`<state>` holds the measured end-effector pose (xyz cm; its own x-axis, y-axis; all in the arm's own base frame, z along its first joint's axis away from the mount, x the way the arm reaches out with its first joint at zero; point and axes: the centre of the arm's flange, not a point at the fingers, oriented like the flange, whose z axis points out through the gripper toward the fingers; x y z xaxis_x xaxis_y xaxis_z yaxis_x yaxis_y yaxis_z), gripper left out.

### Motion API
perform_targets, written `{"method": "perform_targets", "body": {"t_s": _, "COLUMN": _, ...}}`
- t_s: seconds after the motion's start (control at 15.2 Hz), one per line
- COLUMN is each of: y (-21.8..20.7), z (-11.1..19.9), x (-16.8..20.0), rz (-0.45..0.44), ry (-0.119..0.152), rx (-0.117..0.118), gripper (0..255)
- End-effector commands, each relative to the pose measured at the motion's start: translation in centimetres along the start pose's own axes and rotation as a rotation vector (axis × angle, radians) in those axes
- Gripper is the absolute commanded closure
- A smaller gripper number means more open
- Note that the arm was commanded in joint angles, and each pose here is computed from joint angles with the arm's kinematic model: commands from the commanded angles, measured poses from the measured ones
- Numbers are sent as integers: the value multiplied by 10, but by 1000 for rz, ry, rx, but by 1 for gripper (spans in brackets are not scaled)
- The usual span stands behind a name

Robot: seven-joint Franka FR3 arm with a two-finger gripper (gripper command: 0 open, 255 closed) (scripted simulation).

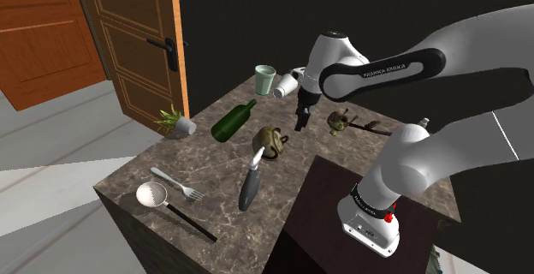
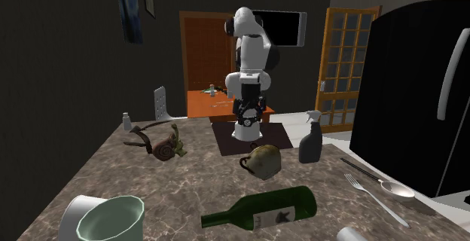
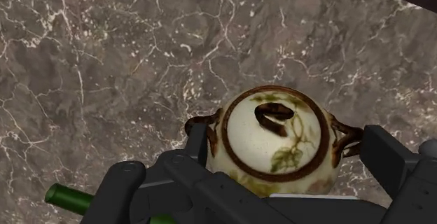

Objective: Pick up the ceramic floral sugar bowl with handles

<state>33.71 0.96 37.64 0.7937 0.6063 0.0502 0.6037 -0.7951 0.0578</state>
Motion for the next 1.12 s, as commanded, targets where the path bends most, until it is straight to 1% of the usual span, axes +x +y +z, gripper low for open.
{"method": "perform_targets", "body": {"t_s": 0.0, "y": -3, "z": 23, "x": 5, "rz": -50, "ry": 13, "rx": 2, "gripper": 0}}
{"method": "perform_targets", "body": {"t_s": 0.2, "y": -4, "z": 60, "x": 12, "rz": -119, "ry": 27, "rx": 8, "gripper": 0}}
{"method": "perform_targets", "body": {"t_s": 0.66, "y": -7, "z": 97, "x": 10, "rz": -119, "ry": 27, "rx": 8, "gripper": 0}}
{"method": "perform_targets", "body": {"t_s": 0.79, "y": -7, "z": 100, "x": 10, "rz": -119, "ry": 27, "rx": 8, "gripper": 0}}
{"method": "perform_targets", "body": {"t_s": 0.86, "y": -6, "z": 100, "x": 10, "rz": -119, "ry": 27, "rx": 8, "gripper": 255}}
{"method": "perform_targets", "body": {"t_s": 1.06, "y": -6, "z": 100, "x": 10, "rz": -119, "ry": 27, "rx": 8, "gripper": 255}}
